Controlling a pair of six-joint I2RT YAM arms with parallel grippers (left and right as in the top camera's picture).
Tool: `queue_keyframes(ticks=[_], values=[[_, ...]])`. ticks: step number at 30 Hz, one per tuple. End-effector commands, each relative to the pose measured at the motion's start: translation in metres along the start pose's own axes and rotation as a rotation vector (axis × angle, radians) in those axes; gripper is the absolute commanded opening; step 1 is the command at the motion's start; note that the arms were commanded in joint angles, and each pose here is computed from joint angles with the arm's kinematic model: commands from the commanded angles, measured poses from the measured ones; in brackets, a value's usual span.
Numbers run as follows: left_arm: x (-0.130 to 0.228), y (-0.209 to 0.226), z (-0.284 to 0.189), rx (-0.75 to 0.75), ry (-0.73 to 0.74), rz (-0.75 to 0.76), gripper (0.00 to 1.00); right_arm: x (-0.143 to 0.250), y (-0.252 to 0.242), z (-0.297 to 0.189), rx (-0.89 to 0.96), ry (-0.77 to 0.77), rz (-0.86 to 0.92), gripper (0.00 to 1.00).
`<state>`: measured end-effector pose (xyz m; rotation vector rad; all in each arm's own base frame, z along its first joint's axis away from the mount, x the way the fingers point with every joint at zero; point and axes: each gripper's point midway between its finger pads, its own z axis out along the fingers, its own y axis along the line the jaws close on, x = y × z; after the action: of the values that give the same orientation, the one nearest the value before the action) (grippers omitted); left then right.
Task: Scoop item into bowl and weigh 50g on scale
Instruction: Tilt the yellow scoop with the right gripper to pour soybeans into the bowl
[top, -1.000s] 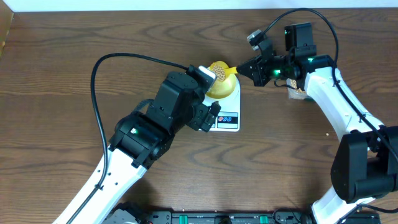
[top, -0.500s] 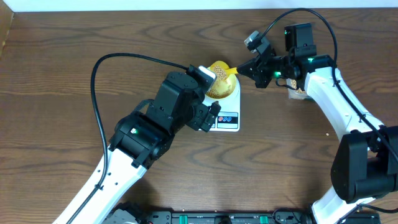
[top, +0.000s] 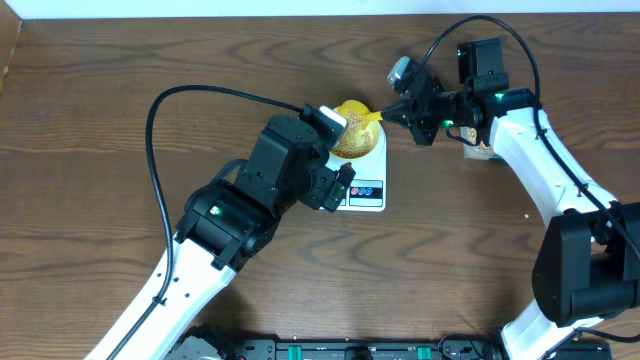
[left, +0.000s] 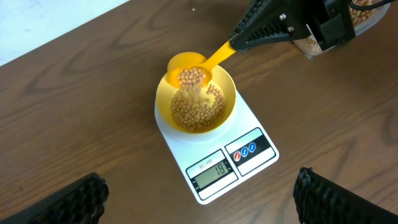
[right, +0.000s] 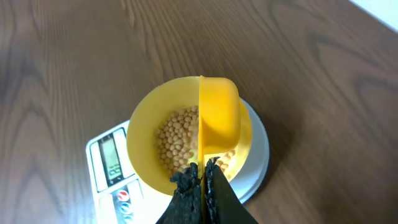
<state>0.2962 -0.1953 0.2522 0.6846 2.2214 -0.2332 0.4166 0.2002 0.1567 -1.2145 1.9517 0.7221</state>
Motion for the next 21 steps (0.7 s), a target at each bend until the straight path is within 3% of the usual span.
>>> queue_keyframes(ticks=[1, 13, 21], values=[[0.0044, 0.0007, 0.0016, -0.010, 0.011, 0.006, 0.97, -0.0022, 0.0047, 0.0013, -0.016, -0.009, -0.143, 0.01], [0.0044, 0.0007, 0.0016, -0.010, 0.011, 0.006, 0.97, -0.0043, 0.0090, 0.0045, -0.025, -0.012, -0.374, 0.01], [0.0044, 0.0007, 0.0016, -0.010, 0.011, 0.006, 0.97, -0.0056, 0.0088, 0.0049, -0.023, -0.016, -0.390, 0.01]])
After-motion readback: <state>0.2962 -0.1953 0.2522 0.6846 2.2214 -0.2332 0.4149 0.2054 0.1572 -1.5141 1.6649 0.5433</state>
